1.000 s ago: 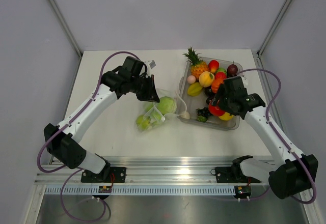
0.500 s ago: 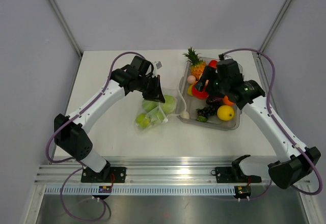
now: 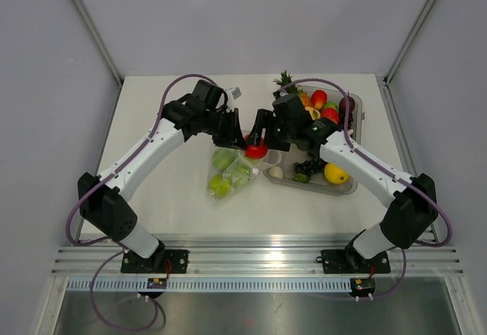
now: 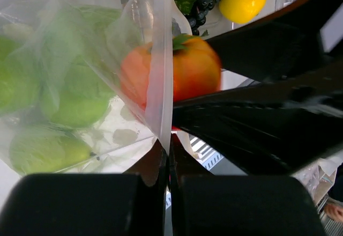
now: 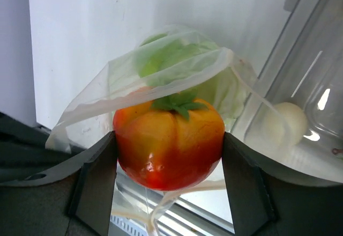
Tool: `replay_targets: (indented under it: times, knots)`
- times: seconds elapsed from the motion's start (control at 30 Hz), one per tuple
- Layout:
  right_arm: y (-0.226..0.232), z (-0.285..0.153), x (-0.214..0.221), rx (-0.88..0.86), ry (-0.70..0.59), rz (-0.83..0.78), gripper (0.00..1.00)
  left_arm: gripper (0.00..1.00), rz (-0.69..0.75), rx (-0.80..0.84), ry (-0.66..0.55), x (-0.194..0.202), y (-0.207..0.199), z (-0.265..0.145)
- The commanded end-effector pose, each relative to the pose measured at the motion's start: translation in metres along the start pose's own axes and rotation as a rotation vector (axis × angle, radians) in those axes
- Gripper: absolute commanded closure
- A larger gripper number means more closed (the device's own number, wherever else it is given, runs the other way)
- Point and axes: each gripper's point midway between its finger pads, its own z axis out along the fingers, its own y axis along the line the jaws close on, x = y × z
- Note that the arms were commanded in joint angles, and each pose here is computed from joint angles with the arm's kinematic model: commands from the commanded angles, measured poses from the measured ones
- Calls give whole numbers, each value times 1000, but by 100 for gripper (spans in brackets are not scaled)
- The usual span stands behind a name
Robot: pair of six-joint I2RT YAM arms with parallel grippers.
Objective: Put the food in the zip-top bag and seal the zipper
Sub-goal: Place the fake fruit in the zipper food storage bag.
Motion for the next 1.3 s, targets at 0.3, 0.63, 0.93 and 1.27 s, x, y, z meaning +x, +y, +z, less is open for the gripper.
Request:
replay_targets:
  times: [0.3, 0.63, 0.93, 1.27]
  knots:
    - [39, 26, 35, -242, 139, 25, 45, 100, 66, 146, -91, -14, -37, -32]
    - [33, 8, 67, -317, 241, -60, 44, 100, 45, 113, -98, -13, -15, -33]
    - [51, -9, 89, -498, 329, -50, 44, 100, 35, 149, -83, -8, -16, -30]
    - [65, 1, 82, -554, 313, 26, 40, 100, 62, 266, -66, -4, -43, -32]
